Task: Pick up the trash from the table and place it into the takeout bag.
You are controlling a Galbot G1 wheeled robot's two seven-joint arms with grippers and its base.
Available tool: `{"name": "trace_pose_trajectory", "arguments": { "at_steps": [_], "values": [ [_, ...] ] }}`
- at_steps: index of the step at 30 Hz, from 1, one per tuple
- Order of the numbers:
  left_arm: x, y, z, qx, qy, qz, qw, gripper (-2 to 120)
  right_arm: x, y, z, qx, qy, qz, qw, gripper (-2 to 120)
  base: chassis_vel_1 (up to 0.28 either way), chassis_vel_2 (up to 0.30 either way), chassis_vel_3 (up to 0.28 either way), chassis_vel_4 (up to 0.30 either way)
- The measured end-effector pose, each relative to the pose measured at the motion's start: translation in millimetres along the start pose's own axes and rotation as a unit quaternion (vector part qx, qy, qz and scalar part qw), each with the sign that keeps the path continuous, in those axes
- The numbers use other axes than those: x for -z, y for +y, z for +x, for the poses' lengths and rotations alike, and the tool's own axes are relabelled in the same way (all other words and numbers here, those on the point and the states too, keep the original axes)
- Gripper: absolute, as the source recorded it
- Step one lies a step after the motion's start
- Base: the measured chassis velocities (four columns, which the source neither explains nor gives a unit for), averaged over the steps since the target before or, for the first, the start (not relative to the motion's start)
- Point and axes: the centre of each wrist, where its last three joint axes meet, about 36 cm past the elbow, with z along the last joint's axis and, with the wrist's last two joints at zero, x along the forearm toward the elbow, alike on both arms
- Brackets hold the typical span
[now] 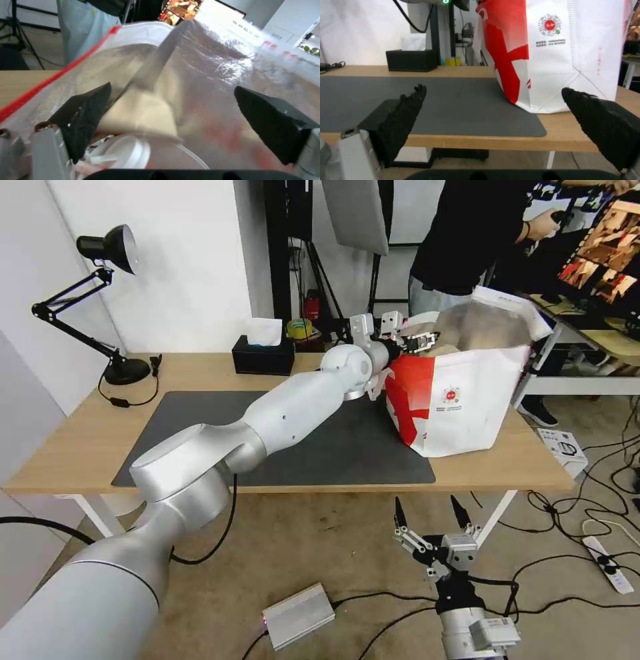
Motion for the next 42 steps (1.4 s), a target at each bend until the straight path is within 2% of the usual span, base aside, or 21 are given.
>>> {"name": "trace_pose_trajectory", "arguments": {
  "at_steps": [8, 14, 17, 18, 21, 23, 25, 26, 27, 28, 31, 32, 34, 35, 37, 39, 41, 42],
  "values": [
    [1.8, -1.5, 1, -0.003, -0.007, -0.003, 1.0000, 100, 0, 0, 0, 0.000, 0.000, 0.000, 1.000, 100, 0.000, 0.000, 0.000, 0.000],
    [14.4, -6.5, 7, -0.014, -0.036, -0.001, 0.9992, 100, 0, 0, 0, 0.000, 0.000, 0.000, 1.000, 100, 0.000, 0.000, 0.000, 0.000],
    [29.5, -9.4, 20, -0.022, -0.071, -0.012, 0.9972, 100, 0, 0, 0, 0.000, 0.000, 0.000, 1.000, 100, 0.000, 0.000, 0.000, 0.000],
    [29.5, -9.4, 20, -0.022, -0.071, -0.012, 0.9972, 100, 0, 0, 0, 0.000, 0.000, 0.000, 1.000, 100, 0.000, 0.000, 0.000, 0.000],
    [48.0, -10.4, 37, -0.028, -0.098, -0.025, 0.9945, 100, 0, 0, 0, 0.000, 0.000, 0.000, 1.000, 100, 0.000, 0.000, 0.000, 0.000],
    [48.0, -10.4, 37, -0.028, -0.098, -0.025, 0.9945, 100, 0, 0, 0, 0.000, 0.000, 0.000, 1.000, 100, 0.000, 0.000, 0.000, 0.000],
    [62.5, -8.1, 53, -0.027, -0.124, -0.047, 0.9908, 100, 0, 0, 0, 0.000, 0.000, 0.000, 1.000, 100, 0.000, 0.000, 0.000, 0.000],
    [69.3, -5.4, 66, -0.028, -0.145, -0.072, 0.9864, 100, 0, 0, 0, 0.000, 0.000, 0.000, 1.000, 100, 0.000, 0.000, 0.000, 0.000],
    [69.3, -5.4, 66, -0.028, -0.145, -0.072, 0.9864, 100, 0, 0, 0, 0.000, 0.000, 0.000, 1.000, 100, 0.000, 0.000, 0.000, 0.000],
    [72.0, -2.6, 76, -0.029, -0.163, -0.091, 0.9820, 100, 0, 0, 0, 0.000, 0.000, 0.000, 1.000, 100, 0.000, 0.000, 0.000, 0.000],
    [65.1, -0.3, 105, -0.018, -0.195, -0.124, 0.9729, 100, 0, 0, 0, 0.000, 0.000, 0.000, 1.000, 100, 0.000, 0.000, 0.000, 0.000],
    [65.1, -0.3, 105, -0.018, -0.195, -0.124, 0.9729, 100, 0, 0, 0, 0.000, 0.000, 0.000, 1.000, 100, 0.000, 0.000, 0.000, 0.000],
    [57.1, 0.0, 120, -0.008, -0.209, -0.139, 0.9679, 100, 0, 0, 0, 0.000, 0.000, 0.000, 1.000, 100, 0.000, 0.000, 0.000, 0.000],
    [48.1, 2.1, 133, 0.000, -0.225, -0.153, 0.9623, 100, 0, 0, 0, 0.000, 0.000, 0.000, 1.000, 100, 0.000, 0.000, 0.000, 0.000],
    [43.2, 2.9, 140, 0.004, -0.230, -0.158, 0.9603, 100, 0, 0, 0, 0.000, 0.000, 0.000, 1.000, 100, 0.000, 0.000, 0.000, 0.000],
    [29.6, 7.7, 161, 0.015, -0.238, -0.167, 0.9566, 100, 0, 0, 0, 0.000, 0.000, 0.000, 1.000, 100, 0.000, 0.000, 0.000, 0.000],
    [14.9, 21.2, 188, 0.038, -0.247, -0.179, 0.9517, 100, 0, 0, 0, 0.000, 0.000, 0.000, 1.000, 100, 0.000, 0.000, 0.000, 0.000],
    [14.9, 21.2, 188, 0.038, -0.247, -0.179, 0.9517, 100, 0, 0, 0, 0.000, 0.000, 0.000, 1.000, 100, 0.000, 0.000, 0.000, 0.000]
  ]
}}
